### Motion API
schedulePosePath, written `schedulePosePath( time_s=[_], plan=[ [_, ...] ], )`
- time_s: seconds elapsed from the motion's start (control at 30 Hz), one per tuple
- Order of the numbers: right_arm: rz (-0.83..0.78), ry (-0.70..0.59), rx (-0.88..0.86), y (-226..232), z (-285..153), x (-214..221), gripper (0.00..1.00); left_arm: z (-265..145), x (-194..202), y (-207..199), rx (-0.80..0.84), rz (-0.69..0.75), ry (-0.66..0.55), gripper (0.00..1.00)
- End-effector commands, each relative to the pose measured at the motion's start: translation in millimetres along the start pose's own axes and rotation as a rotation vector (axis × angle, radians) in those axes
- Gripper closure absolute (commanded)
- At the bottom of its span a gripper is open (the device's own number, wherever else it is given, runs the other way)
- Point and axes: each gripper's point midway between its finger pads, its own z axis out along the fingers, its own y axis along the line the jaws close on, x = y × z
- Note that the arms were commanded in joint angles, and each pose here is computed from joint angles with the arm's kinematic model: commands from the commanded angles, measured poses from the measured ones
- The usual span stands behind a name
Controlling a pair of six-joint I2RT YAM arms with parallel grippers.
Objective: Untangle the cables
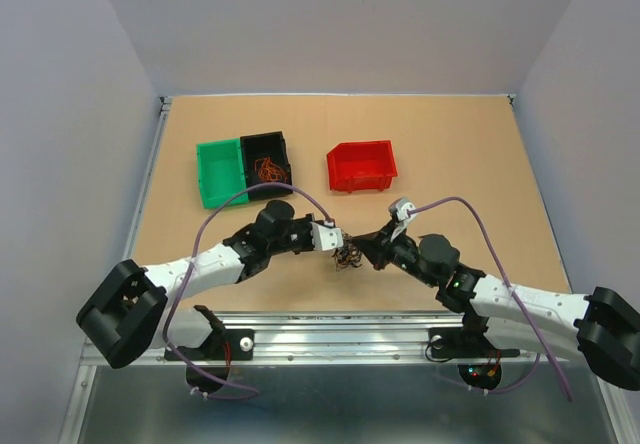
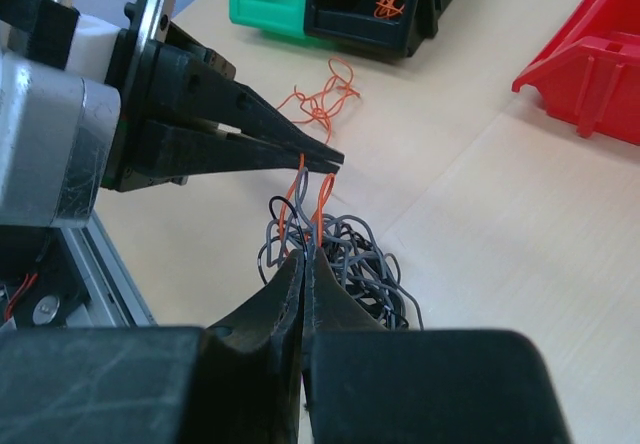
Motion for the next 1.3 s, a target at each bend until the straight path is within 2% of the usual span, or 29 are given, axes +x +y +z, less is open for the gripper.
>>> schedulePosePath(
  time_s=[0.0,0.2,0.43,0.83,1.03,1.07,1.27],
  plan=[
    [0.002,-0.075,0.018,2,4,-26,1.00,-13,-32,41,-0.180,-0.013,-0.090,1.00],
    [0.001,-0.065,0.083,-10,6,-23,0.99,-57,-57,82,-0.391,-0.071,-0.220,1.00],
    [0.004,-0.052,0.114,-15,9,-20,0.99,-105,-57,134,-0.579,-0.197,-0.315,1.00],
    [0.007,-0.049,0.146,-20,8,-19,0.99,-182,-26,197,-0.960,-0.402,-0.365,1.00],
    [0.009,-0.050,0.161,-23,8,-19,0.99,-210,-12,215,-1.101,-0.480,-0.368,1.00],
    [0.009,-0.049,0.170,-25,7,-19,1.00,-222,-3,220,-1.164,-0.513,-0.365,1.00],
    [0.017,-0.055,0.215,-32,3,-20,0.99,-261,7,232,-1.289,-0.581,-0.407,1.00]
  ],
)
